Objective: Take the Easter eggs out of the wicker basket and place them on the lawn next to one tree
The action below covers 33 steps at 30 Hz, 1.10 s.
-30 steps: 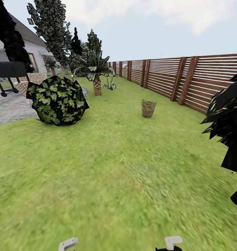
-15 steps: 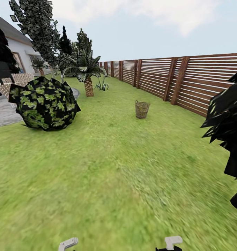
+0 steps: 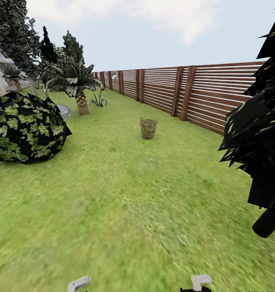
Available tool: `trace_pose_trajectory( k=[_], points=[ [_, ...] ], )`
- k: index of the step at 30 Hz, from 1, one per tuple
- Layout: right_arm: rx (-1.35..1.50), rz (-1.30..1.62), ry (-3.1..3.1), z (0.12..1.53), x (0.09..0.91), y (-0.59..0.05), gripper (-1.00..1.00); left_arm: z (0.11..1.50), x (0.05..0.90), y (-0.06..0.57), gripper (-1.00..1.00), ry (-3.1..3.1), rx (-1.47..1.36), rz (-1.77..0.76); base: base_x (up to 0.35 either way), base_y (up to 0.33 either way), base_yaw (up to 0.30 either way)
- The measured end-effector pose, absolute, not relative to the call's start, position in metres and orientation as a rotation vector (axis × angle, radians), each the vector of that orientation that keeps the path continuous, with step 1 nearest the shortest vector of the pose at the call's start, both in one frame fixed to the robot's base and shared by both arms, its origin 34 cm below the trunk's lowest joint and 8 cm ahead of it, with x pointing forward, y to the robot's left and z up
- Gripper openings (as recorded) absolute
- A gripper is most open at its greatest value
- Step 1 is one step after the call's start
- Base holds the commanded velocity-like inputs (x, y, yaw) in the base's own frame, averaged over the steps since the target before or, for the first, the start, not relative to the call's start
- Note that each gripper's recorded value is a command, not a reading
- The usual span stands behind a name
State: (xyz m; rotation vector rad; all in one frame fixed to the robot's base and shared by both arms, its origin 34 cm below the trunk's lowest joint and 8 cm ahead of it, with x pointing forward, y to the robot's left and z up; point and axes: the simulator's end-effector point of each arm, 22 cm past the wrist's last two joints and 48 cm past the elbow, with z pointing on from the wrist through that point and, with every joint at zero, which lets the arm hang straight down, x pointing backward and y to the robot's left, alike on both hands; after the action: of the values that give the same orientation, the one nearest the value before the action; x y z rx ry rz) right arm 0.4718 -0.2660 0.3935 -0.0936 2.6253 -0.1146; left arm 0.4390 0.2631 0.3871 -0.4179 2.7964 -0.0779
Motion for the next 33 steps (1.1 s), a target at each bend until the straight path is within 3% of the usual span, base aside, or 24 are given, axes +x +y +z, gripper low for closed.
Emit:
trace_pose_trajectory(
  k=[33],
  points=[
    [-0.088,-0.126,2.63,0.412,0.473,-0.272,1.0,0.405,0.44,0.264,1.0,2.799,-0.421,-0.086,0.005,0.0,-0.02]
  ],
)
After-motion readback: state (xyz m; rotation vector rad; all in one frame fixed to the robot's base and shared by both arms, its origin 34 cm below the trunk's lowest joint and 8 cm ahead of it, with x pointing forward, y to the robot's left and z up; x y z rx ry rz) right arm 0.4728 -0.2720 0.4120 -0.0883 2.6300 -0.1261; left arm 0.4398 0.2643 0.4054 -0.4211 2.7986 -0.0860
